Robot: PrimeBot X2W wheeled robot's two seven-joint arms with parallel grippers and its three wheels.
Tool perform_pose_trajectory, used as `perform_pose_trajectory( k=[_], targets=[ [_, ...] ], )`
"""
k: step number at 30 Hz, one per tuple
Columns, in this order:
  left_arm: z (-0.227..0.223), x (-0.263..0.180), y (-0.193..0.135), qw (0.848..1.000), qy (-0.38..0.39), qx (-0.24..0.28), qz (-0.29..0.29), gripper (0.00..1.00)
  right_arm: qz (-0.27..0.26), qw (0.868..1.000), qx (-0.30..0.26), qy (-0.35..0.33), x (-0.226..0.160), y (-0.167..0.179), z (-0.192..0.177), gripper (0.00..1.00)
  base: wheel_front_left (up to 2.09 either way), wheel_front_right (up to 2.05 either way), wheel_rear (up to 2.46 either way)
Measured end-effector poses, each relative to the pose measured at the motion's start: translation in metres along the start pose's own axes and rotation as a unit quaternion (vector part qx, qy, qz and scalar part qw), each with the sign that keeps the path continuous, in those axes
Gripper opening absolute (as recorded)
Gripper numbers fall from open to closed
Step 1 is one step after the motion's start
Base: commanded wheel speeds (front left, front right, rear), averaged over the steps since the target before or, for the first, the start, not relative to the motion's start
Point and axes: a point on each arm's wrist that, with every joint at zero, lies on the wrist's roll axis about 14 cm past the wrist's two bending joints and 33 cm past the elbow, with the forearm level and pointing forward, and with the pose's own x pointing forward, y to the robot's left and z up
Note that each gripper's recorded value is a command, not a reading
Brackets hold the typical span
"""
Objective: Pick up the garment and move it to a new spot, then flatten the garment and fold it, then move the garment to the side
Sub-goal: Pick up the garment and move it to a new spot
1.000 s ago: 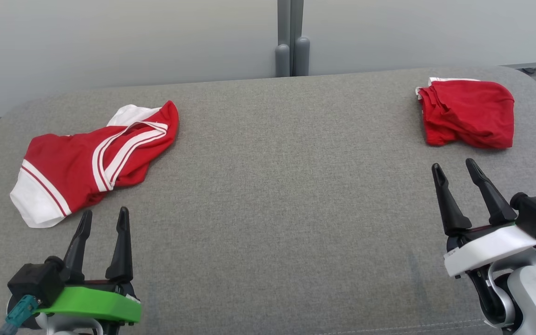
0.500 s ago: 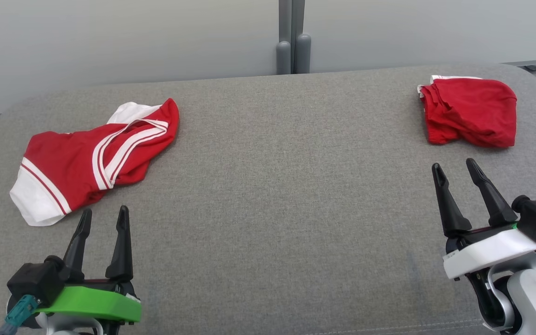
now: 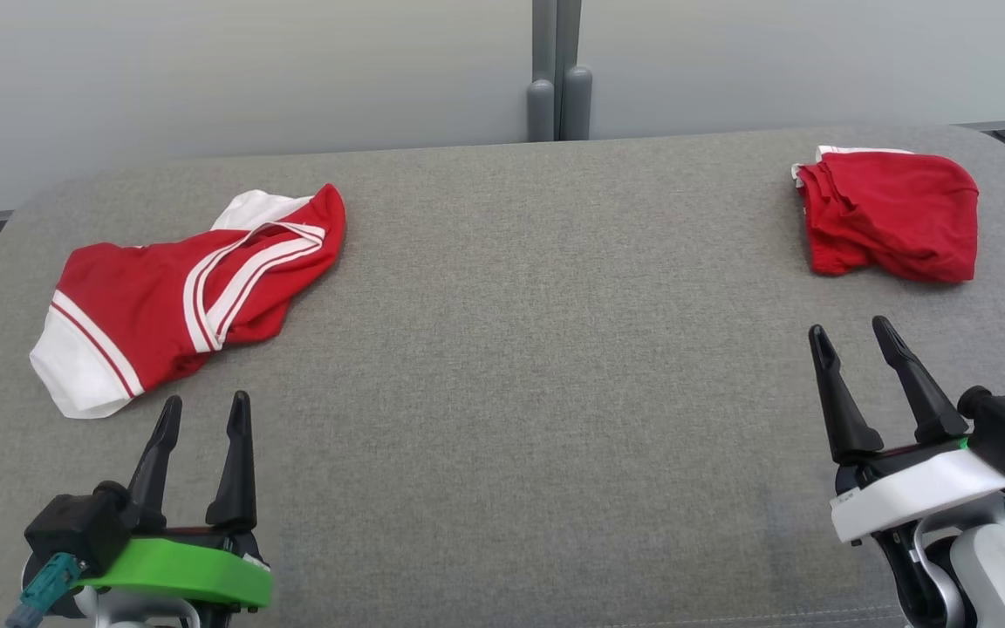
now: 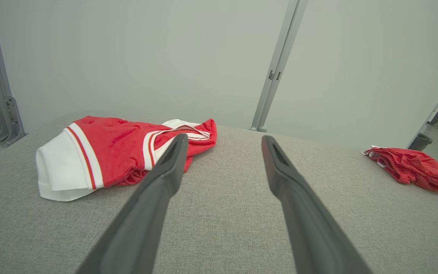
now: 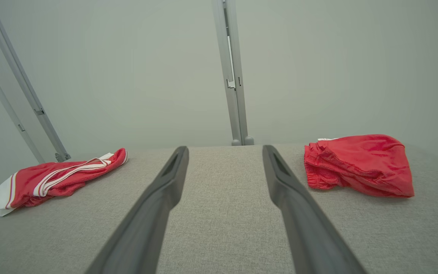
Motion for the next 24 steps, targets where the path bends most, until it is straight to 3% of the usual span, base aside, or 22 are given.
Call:
perform_pose_trajectory(
  k=[24],
  targets=[
    [0.014, -0.04, 0.054, 0.995, -0.013, 0.017, 0.094, 1.0, 0.128, 0.991, 0.028, 0.025, 0.028, 0.074, -0.023, 1.0, 0.0, 0.0, 0.0]
  ],
)
